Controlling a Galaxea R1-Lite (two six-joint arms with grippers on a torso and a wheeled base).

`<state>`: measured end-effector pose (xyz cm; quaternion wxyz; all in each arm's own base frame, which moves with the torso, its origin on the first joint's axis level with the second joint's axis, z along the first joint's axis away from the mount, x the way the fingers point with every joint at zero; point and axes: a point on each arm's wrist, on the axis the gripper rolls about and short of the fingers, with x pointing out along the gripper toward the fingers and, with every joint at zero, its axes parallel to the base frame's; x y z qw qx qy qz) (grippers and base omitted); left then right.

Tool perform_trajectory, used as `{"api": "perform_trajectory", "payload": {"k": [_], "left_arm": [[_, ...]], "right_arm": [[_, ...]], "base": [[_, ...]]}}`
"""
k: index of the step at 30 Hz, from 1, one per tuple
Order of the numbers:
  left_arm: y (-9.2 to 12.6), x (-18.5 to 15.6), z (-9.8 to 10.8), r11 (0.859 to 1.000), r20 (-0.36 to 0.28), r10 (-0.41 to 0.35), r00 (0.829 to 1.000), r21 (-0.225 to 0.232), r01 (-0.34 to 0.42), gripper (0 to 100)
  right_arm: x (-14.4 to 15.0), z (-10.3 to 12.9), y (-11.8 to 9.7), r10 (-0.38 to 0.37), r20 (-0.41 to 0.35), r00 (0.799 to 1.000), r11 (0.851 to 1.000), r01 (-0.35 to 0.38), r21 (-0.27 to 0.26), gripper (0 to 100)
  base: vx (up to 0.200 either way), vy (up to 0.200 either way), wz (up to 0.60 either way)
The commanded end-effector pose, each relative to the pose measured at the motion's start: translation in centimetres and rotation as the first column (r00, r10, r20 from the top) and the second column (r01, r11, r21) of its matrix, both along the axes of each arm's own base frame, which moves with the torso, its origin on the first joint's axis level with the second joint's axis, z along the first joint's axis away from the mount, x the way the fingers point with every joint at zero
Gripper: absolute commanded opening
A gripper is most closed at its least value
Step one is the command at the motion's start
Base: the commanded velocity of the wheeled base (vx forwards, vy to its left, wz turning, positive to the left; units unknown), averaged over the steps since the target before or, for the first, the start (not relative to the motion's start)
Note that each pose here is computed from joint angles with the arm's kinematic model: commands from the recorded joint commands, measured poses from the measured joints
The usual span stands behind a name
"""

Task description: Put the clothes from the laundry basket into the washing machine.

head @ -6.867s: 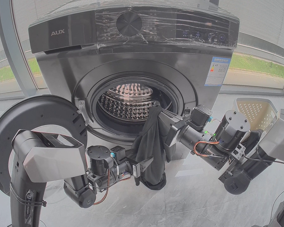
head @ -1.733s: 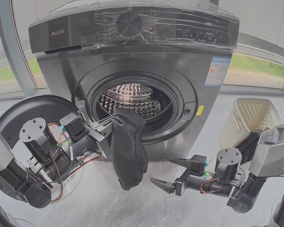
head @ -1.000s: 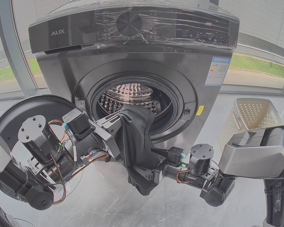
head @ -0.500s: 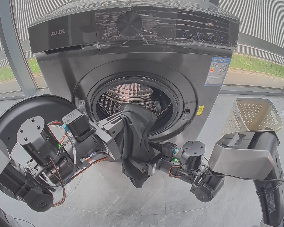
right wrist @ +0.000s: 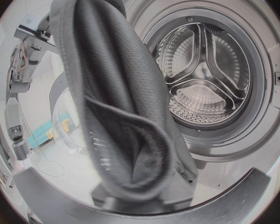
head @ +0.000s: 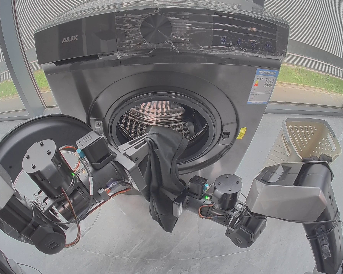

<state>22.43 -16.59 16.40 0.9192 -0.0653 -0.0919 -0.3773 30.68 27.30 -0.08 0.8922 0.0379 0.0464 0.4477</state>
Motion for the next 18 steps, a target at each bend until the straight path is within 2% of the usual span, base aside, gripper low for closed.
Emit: {"api": "perform_trajectory", "payload": {"k": [1, 6, 14, 18], "left_arm": [[0.3, 1.1, -1.0, 0.999, -0.035, 0.039, 0.999, 0.014, -0.039, 0], [1.5, 3.9, -2.8, 0.987, -0.078, 0.159, 0.984, 0.041, -0.156, 0], [1.4, 5.1, -5.7, 0.980, -0.149, 0.184, 0.971, 0.101, -0.170, 0], [0.9, 5.5, -7.8, 0.971, -0.190, 0.215, 0.958, 0.147, -0.188, 0]], "right_arm": [[-1.4, 0.5, -0.1, 0.021, -0.012, 1.000, 1.000, -0.022, -0.009, 0], [-3.9, 1.9, -1.0, 0.033, -0.042, 0.999, 0.999, -0.034, -0.033, 0], [-5.2, 4.0, -1.3, 0.049, -0.021, 0.999, 0.999, -0.049, -0.015, 0], [-5.2, 4.3, -1.3, 0.050, -0.013, 0.999, 0.999, -0.051, -0.008, 0]], "base": [[0.000, 0.000, 0.00], [0.000, 0.000, 0.00], [0.000, 0.000, 0.00], [0.000, 0.000, 0.00]]}}
